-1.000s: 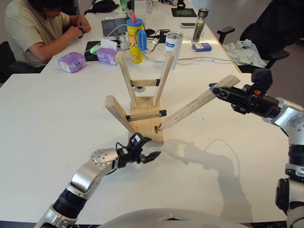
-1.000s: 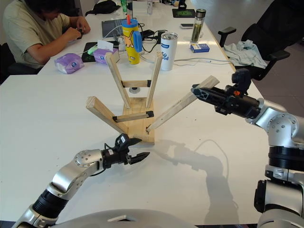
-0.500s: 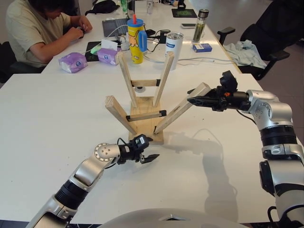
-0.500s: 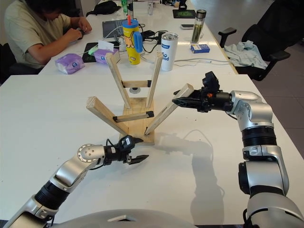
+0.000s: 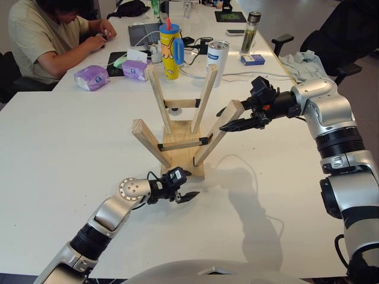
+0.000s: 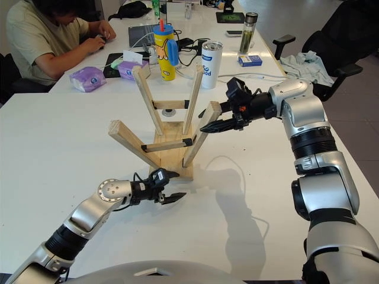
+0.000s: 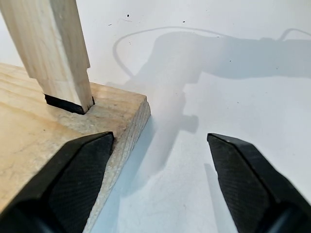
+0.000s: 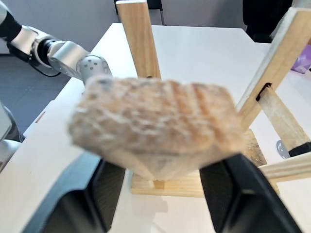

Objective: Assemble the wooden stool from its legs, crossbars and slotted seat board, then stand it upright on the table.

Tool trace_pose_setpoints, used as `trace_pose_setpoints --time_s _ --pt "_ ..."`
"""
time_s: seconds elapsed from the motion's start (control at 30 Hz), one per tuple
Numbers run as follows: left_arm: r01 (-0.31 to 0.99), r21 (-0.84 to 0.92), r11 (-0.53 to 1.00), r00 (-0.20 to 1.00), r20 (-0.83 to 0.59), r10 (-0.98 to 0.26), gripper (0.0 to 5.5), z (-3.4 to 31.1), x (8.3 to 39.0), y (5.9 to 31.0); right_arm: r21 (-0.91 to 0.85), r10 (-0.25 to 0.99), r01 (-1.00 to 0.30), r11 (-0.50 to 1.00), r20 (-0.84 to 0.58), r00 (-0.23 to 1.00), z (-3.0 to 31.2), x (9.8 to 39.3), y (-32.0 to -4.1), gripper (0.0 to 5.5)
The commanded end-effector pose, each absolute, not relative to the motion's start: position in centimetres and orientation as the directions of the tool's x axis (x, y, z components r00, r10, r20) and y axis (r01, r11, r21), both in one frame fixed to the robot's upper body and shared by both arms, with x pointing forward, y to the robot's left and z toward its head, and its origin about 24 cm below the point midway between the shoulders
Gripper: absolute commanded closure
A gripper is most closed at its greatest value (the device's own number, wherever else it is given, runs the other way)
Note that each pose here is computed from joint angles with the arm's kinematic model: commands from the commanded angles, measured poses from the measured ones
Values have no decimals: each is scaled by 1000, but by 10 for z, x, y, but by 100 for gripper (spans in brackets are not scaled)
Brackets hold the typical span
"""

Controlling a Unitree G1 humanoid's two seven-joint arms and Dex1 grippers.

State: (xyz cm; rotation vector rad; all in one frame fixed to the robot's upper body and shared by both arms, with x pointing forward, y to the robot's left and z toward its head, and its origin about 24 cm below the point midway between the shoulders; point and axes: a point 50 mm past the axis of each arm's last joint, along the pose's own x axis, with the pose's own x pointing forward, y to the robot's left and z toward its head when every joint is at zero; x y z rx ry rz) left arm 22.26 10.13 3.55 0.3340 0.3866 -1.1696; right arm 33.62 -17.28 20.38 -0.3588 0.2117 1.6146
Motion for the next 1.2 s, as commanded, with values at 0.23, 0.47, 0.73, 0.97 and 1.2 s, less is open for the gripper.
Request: trace_pose_setpoints --time_s 0.23,0.47,0.73,0.97,1.2 --pt "904 -67 422 279 -656 -701 192 -11 203 122 -70 919 -992 -101 -389 -66 181 325 -146 343" --pt "902 -65 426 283 -656 -700 192 -11 205 120 -90 917 -993 -80 -397 -38 192 334 -138 343" --pt "873 -20 487 357 -654 -667 192 -13 210 127 1 894 -999 -35 -448 -31 183 323 -127 343" --pt "692 463 554 700 -241 -673 192 62 207 131 31 869 -994 103 -489 75 172 302 -116 343" --pt "58 801 595 755 355 -552 192 155 183 142 16 850 -974 224 -493 187 165 300 -114 344"
